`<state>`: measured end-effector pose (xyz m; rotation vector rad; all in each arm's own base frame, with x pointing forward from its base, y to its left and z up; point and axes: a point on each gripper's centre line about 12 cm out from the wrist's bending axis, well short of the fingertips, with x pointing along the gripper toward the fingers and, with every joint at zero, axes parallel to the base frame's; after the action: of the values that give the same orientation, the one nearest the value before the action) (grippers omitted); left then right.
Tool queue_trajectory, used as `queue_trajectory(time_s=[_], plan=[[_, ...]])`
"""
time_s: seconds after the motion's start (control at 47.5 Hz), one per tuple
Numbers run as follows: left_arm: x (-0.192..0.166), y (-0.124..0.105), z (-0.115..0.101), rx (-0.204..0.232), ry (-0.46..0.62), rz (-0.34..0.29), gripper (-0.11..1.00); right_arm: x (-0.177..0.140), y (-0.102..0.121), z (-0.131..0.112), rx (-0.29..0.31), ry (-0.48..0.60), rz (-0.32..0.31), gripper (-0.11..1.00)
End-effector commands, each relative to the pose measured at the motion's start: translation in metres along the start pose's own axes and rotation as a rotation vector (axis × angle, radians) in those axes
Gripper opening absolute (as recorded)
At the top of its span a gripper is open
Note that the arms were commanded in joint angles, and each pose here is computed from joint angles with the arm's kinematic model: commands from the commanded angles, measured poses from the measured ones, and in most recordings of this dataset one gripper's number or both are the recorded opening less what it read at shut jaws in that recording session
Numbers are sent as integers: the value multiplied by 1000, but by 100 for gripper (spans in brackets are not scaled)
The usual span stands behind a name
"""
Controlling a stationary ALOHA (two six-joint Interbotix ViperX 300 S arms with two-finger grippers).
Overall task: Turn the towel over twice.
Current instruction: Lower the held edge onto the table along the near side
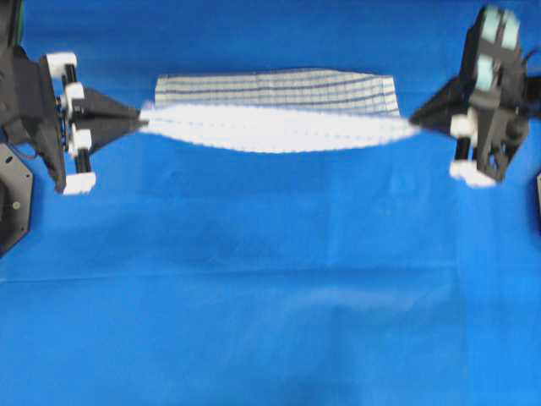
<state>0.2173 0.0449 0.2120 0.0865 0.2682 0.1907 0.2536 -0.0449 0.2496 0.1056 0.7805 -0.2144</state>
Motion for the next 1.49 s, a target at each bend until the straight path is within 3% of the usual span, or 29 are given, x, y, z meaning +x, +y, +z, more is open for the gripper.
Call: queue_trajectory(time_s=[0.0, 0.273, 0.463, 0.631, 0.883, 1.472], plan=[[2, -16, -4, 14, 40, -70, 2, 4, 15, -10, 4, 17, 43, 6], [-4, -61, -31, 34, 161, -265, 2, 26, 53, -52, 85, 103, 140, 6], [-4, -83, -43, 15, 227, -349, 2, 40, 85, -65, 94, 151, 207, 6], [-1, -101, -56, 45, 299, -408, 2, 50, 102, -67, 101, 195, 221, 6], [9, -116, -69, 83, 379, -445, 2, 66, 113, -67, 93, 231, 218, 6], [14, -119, -67, 90, 411, -443, 2, 81, 116, -68, 86, 261, 199, 7]])
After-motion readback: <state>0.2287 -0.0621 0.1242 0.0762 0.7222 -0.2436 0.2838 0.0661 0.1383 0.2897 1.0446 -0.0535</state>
